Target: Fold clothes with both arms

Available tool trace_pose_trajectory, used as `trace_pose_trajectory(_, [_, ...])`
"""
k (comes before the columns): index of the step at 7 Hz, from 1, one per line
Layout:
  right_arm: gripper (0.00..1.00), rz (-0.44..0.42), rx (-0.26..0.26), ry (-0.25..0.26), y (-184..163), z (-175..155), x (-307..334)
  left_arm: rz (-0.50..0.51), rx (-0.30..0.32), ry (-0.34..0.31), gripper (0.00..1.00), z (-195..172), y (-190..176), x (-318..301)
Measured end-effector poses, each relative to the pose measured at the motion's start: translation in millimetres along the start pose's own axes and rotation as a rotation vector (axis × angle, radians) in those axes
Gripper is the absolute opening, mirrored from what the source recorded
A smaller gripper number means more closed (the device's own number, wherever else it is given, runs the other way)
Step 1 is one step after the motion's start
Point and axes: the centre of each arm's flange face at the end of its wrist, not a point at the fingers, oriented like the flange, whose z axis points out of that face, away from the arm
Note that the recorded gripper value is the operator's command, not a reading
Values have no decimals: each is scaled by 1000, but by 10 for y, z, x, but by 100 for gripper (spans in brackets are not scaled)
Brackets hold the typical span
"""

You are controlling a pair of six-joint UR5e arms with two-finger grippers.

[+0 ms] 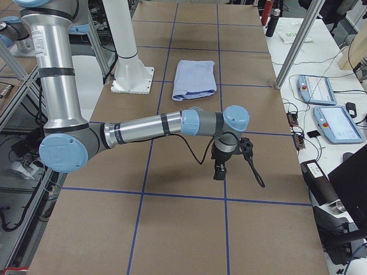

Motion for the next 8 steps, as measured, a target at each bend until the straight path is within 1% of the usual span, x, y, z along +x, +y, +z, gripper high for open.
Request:
trace_pose_trajectory(1, [100,17,0,-39,58,12,47,-26,-27,2,100,-89,-26,63])
trace_pose_trajectory(2, [100,29,-4,-61,106,42,82,-68,-50,4,100,-196,-35,158])
trace_pose_trajectory(3, [100,38,-10,-70,147,78,113,-122,-69,8,100,-267,-27,235])
trace_pose_trajectory(5, [100,45,-18,-73,259,147,172,-167,-88,15,100,-290,7,274])
trace_pose_trajectory(8, [100,16,19,-64,557,333,365,-173,-91,17,100,-296,10,287])
